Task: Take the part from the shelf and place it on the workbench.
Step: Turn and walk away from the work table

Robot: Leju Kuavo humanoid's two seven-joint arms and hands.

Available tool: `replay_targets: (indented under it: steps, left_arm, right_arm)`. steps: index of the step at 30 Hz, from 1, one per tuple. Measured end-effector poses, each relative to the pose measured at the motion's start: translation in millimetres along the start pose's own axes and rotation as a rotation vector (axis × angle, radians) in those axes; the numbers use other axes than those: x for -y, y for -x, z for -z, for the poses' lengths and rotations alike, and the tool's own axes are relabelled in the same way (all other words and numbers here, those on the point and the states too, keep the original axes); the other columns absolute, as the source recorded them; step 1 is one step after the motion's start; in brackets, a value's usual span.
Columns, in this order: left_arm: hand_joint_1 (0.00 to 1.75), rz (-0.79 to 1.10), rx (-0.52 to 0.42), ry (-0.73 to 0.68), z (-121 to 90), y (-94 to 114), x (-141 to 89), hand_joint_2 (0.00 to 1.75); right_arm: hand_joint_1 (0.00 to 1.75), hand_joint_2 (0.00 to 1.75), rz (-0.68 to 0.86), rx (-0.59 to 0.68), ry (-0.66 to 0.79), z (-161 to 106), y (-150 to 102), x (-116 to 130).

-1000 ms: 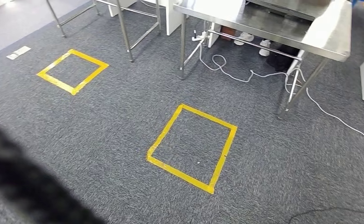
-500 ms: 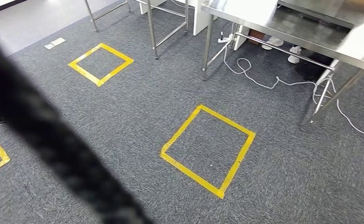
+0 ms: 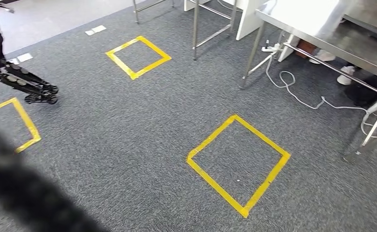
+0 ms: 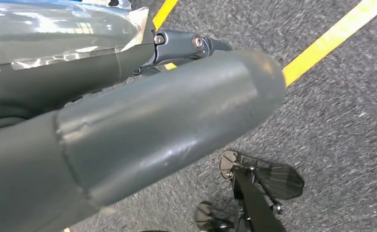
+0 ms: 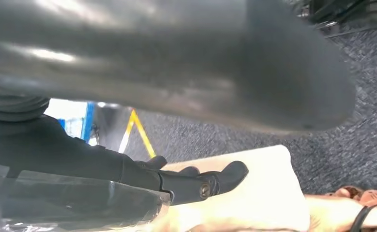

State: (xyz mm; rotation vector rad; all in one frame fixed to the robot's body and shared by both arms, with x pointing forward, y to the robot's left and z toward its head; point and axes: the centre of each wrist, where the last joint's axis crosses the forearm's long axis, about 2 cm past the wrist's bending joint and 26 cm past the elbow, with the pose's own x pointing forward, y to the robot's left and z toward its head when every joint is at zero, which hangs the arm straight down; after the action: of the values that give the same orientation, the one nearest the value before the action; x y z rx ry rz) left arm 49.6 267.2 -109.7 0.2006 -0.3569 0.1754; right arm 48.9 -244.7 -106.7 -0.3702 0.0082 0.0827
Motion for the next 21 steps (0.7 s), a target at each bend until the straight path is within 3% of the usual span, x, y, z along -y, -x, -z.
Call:
replay_targets:
  steps: [21]
  left_arm:
    - [0.00,0.023,0.010,0.005,0.8,-2.7,-0.3,0.00]
  right_arm:
    - [0.00,0.00,0.003,-0.015,0.011,-0.7,-4.1,0.3]
